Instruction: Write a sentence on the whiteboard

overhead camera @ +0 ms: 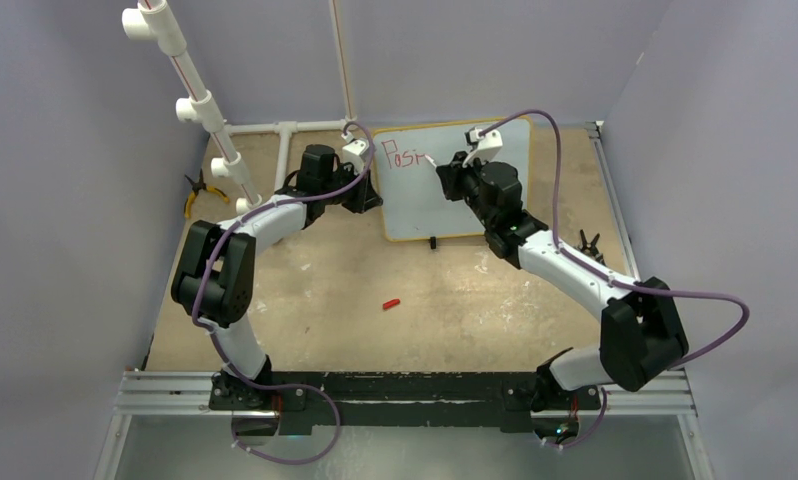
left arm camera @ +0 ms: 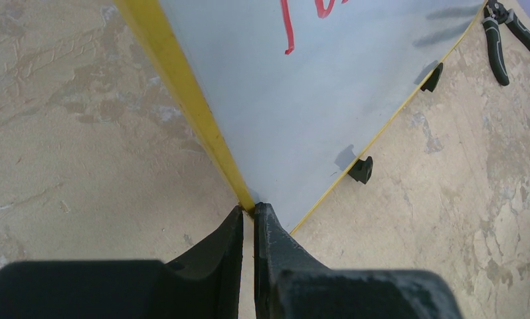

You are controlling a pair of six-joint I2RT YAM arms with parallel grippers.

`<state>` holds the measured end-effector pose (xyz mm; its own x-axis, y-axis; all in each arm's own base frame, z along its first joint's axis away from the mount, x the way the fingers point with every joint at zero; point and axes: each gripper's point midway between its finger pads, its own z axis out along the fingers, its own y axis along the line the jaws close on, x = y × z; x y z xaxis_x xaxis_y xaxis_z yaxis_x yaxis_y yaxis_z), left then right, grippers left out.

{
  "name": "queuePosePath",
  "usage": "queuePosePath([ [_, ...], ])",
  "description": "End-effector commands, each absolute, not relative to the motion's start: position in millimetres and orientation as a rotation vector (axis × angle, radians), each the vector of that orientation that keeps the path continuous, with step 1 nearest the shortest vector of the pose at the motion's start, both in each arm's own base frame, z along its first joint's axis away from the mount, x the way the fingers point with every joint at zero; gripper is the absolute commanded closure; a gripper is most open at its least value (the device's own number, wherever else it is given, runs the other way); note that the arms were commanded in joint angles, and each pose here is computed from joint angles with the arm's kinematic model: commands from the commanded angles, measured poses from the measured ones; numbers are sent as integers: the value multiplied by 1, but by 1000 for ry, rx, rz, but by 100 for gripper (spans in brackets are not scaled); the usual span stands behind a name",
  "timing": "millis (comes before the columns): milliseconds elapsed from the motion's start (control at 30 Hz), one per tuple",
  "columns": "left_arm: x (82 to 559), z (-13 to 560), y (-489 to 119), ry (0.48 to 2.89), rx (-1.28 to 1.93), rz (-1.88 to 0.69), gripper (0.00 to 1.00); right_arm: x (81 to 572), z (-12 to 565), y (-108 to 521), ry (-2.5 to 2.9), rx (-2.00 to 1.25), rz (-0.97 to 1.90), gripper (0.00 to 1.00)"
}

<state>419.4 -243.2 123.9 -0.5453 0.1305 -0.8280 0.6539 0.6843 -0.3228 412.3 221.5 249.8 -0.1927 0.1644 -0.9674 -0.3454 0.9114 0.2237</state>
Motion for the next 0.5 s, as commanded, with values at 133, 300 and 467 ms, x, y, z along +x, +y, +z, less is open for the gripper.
queuePosePath([
  [133,423,151,-250,1983,637,-805,100,412,270,210,1652,-104,447,100],
  [300,422,150,-250,1987,635,-806,100,406,299,213,1559,-143,482,100],
  [467,422,151,-250,1984,636,-807,100,412,306,220,1544,-157,492,100],
])
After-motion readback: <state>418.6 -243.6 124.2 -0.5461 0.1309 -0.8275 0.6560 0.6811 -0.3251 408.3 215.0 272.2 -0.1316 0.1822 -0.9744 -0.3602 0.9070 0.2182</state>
